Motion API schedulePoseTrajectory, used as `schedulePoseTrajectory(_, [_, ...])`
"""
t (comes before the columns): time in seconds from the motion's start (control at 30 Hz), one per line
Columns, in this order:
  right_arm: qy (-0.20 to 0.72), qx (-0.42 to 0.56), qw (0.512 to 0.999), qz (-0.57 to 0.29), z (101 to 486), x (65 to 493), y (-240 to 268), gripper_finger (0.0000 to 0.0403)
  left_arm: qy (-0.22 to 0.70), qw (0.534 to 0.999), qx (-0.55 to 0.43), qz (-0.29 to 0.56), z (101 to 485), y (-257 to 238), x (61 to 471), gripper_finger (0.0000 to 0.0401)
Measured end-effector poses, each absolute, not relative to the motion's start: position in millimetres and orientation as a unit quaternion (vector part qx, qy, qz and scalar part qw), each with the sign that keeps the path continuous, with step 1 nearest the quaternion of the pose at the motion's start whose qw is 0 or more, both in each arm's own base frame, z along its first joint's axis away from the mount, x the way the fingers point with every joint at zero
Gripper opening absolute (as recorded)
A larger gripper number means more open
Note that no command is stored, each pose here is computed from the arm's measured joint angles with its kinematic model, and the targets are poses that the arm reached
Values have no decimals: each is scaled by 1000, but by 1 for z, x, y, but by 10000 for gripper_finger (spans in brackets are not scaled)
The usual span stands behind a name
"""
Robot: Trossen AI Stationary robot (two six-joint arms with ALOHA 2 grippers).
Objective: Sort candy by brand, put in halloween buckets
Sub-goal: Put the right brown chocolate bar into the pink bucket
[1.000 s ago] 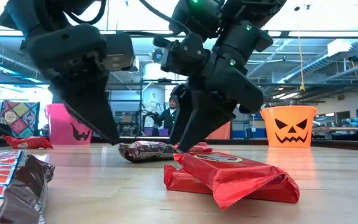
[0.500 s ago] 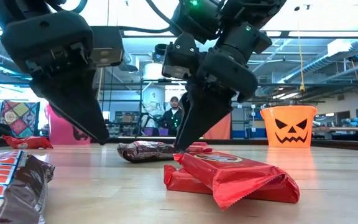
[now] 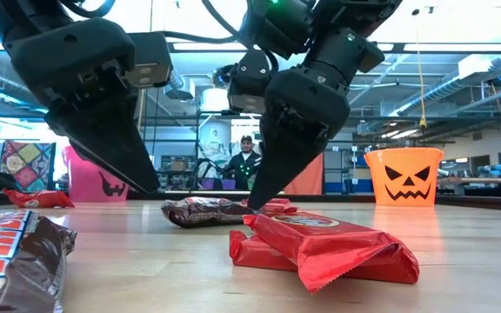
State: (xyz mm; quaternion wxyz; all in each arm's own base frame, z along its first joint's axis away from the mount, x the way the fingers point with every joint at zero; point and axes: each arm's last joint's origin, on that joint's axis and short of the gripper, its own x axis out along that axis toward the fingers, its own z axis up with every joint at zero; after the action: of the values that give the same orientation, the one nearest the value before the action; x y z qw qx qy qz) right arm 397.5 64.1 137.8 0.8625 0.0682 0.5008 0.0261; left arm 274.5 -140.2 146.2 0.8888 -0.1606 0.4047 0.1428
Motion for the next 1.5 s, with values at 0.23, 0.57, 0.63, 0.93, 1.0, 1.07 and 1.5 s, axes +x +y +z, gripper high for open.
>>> schedulePoseTrajectory(0.23, [502, 79, 861, 9, 137, 397, 61, 175, 391, 892, -168, 157, 144, -140, 277, 163])
schedulePoseTrajectory(0.57, [504, 111, 856, 6, 132, 400, 58, 174, 403, 886, -174, 150, 126, -144, 283, 163])
schedulePoseTrajectory(0.63, [508, 118, 853, 8, 124, 402, 59, 173, 402, 886, -179, 148, 122, -145, 285, 163])
schedulePoseTrajectory(0.93, [514, 92, 853, 16, 113, 404, 58, 118, 401, 883, -197, 146, 117, -141, 292, 163])
schedulePoseTrajectory(1.0, [508, 76, 858, 20, 119, 404, 57, 77, 403, 883, -192, 144, 118, -140, 291, 163])
schedulePoseTrajectory(1.07, [503, 61, 862, 28, 124, 403, 57, 27, 407, 882, -190, 144, 119, -140, 291, 163])
schedulePoseTrajectory(1.5, [413, -63, 908, -20, 160, 408, 50, 4, 388, 884, -136, 224, 163, -128, 258, 163])
